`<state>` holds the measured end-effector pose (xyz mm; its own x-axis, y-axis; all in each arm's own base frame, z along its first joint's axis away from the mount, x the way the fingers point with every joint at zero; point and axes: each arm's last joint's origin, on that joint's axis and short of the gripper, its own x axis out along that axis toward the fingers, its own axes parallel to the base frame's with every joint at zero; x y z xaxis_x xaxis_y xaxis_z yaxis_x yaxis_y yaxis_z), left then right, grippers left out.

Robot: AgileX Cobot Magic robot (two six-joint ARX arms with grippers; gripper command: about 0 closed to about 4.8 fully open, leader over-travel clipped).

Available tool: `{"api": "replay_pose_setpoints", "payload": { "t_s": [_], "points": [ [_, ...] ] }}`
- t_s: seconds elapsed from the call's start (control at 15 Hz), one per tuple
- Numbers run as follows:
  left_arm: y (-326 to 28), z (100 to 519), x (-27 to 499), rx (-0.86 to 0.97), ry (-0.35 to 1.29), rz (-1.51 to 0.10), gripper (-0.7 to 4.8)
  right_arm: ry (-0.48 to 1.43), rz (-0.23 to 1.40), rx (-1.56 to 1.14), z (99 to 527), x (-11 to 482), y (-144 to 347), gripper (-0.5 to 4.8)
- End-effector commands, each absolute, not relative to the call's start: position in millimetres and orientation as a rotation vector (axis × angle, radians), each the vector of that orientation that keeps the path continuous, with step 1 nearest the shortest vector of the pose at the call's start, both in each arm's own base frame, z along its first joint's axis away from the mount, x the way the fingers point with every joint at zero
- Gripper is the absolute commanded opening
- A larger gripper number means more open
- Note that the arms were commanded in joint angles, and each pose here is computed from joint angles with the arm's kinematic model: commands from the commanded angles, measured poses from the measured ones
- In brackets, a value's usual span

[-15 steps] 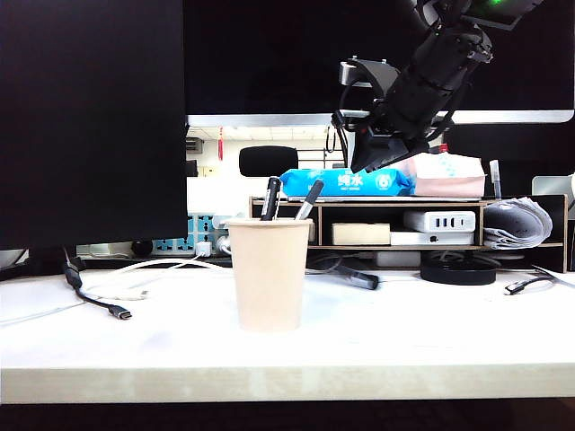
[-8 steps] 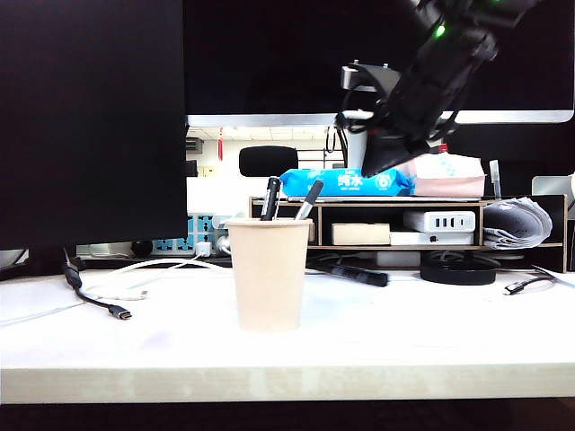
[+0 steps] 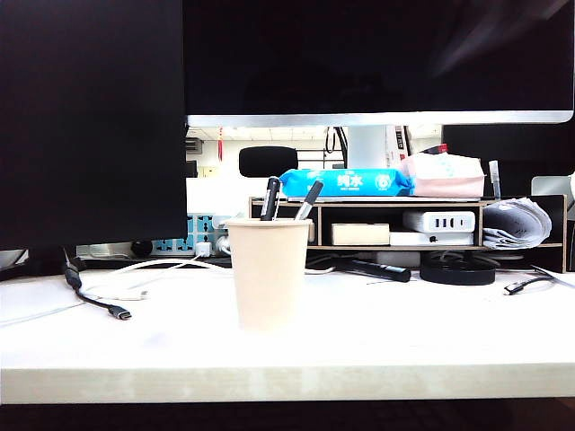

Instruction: Pick up the marker from the paper cup and put it on the table.

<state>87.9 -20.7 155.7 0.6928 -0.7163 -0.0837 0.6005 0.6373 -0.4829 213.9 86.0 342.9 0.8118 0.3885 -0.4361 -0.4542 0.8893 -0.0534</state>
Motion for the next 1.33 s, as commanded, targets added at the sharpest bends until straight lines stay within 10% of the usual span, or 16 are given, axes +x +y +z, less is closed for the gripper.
{"api": "replay_pose_setpoints", "payload": {
  "t_s": [0.07, 0.53, 1.33],
  "points": [
    [-20.4, 154.1, 88.0, -0.446, 0.289, -0.746, -0.05, 0.28, 0.438, -0.1, 350.9, 155.9, 63.1, -0.01],
    [-19.9, 154.1, 88.6, -0.446, 0.284, -0.722, -0.05, 0.099, 0.444, -0.068, 334.8, 29.4, 13.7, -0.01],
    [-19.9, 154.1, 88.6, -0.446, 0.284, -0.722, -0.05, -0.055, 0.445, -0.044, 329.1, -12.3, -2.7, -0.01]
  ]
}}
